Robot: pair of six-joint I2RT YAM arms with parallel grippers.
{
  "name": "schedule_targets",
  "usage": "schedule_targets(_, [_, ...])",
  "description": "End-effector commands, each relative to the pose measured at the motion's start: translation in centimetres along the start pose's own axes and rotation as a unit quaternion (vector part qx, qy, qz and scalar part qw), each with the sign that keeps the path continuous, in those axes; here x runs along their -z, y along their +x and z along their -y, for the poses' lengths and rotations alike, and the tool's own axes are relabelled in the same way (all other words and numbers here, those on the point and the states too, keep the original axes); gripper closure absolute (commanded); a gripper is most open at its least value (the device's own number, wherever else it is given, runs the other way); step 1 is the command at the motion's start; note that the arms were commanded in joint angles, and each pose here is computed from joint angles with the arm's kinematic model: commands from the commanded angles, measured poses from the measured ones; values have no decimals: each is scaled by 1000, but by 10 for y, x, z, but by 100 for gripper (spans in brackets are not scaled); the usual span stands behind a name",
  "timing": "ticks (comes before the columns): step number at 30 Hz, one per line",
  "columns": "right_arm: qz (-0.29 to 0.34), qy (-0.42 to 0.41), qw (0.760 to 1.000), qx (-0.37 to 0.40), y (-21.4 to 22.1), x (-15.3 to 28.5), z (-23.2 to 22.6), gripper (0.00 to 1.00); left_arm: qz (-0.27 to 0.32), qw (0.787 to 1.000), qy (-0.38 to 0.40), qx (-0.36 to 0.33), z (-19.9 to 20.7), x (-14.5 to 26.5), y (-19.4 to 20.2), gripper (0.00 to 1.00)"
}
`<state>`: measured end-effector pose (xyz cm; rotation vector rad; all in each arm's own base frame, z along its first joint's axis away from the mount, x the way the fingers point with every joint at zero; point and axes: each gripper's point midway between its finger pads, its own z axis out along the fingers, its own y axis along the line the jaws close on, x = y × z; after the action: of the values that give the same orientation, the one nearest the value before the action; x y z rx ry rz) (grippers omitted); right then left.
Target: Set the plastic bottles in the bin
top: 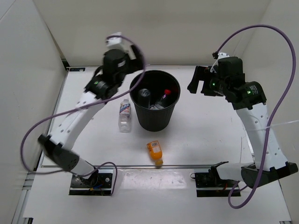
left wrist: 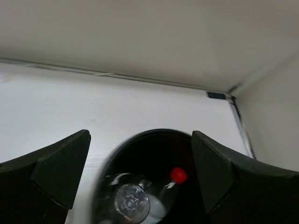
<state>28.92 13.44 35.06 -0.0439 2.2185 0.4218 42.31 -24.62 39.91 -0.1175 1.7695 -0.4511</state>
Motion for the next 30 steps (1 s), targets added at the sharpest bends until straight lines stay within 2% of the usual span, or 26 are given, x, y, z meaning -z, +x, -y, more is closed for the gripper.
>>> schedule_targets(1, [19,-10,1000,-1,-7,3,-2,0,47,993,-104,4,-86,40,-24,0])
schedule_targets(2, [19,-10,1000,-1,-7,3,-2,0,35,991,-128,23,-115,39,-14,0])
schedule_targets(3, [17,-15,1000,-1,-6,3,-4,0,14,991,-129,31,-128,39,4,0])
schedule_targets(4, [19,-12,1000,-3,-7,3,-1,0,-31,990,-132,38,-145,40,43,0])
schedule_targets(6, [11,-20,1000,-3,-5,0,-4,0,-68,983,-154,79,-177,38,76,0])
schedule_targets(7, [6,-18,1000,-3,-4,-4,-4,0,-107,978,-156,87,-189,40,107,0])
schedule_targets(11, [-2,-25,1000,-4,-4,-9,-7,0,-184,973,-117,70,-204,31,165,1])
schedule_targets(12, [-9,-28,1000,-4,-2,-13,-8,0,-185,973,-116,78,-212,30,171,1])
schedule_targets(13, [-5,-30,1000,-4,-4,-13,-9,0,-177,978,-69,91,-202,24,170,1])
schedule_targets(14, [-1,-31,1000,-3,-7,-11,-10,0,-193,973,-71,107,-211,25,189,1])
schedule_targets(19, [-2,-35,999,1,-6,-11,-11,0,-209,970,-61,110,-220,20,211,0])
schedule_targets(30, [-6,-24,1000,5,5,-8,-3,0,-284,951,-27,124,-200,2,263,0])
